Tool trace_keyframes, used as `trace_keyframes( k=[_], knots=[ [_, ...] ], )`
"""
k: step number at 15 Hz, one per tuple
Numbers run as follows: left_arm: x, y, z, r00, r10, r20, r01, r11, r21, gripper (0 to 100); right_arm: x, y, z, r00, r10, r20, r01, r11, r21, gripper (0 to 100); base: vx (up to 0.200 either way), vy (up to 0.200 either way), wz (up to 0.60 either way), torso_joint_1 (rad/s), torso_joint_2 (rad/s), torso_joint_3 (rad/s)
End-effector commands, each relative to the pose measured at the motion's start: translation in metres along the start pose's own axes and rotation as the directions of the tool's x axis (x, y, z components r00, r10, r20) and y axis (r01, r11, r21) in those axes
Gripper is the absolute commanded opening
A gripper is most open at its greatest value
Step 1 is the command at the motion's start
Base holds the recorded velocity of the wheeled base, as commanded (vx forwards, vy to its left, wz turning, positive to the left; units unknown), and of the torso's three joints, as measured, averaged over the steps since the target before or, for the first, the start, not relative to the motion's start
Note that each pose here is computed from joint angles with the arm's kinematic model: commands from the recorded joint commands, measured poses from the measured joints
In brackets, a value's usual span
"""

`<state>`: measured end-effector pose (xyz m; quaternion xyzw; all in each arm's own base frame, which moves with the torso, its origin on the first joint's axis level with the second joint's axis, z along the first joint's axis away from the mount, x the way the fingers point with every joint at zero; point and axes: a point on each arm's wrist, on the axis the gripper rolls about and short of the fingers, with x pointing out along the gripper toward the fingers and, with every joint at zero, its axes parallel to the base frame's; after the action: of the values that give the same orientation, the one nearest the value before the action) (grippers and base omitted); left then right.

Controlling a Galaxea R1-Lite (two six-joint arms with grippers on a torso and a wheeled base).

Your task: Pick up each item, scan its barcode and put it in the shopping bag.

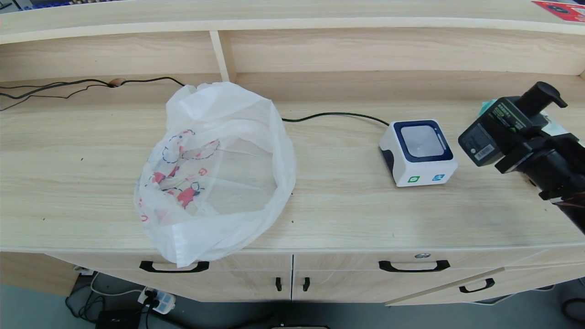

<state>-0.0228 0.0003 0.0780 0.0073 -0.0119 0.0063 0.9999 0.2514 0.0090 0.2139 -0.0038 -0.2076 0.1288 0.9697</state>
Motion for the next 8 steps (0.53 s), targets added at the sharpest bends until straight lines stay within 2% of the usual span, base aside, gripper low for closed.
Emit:
trace_keyframes(
  k=[1,7,8],
  knots=[
    [0.000,0.000,0.000,1.000,0.000,0.001,0.000,1.000,-0.001,100,-0.024,0.024,0.031,0.994,0.072,0.080,-0.074,0.997,0.020,0,0.000,0.000,0.00,0.000,0.00,0.000],
    [0.000,0.000,0.000,1.000,0.000,0.001,0.000,1.000,-0.001,100,-0.036,0.053,0.056,0.966,0.193,0.174,-0.230,0.947,0.223,0,0.000,0.000,0.00,0.000,0.00,0.000],
    [0.000,0.000,0.000,1.000,0.000,0.001,0.000,1.000,-0.001,100,-0.034,0.066,0.066,0.942,0.250,0.222,-0.311,0.898,0.310,0,0.000,0.000,0.00,0.000,0.00,0.000]
  ],
)
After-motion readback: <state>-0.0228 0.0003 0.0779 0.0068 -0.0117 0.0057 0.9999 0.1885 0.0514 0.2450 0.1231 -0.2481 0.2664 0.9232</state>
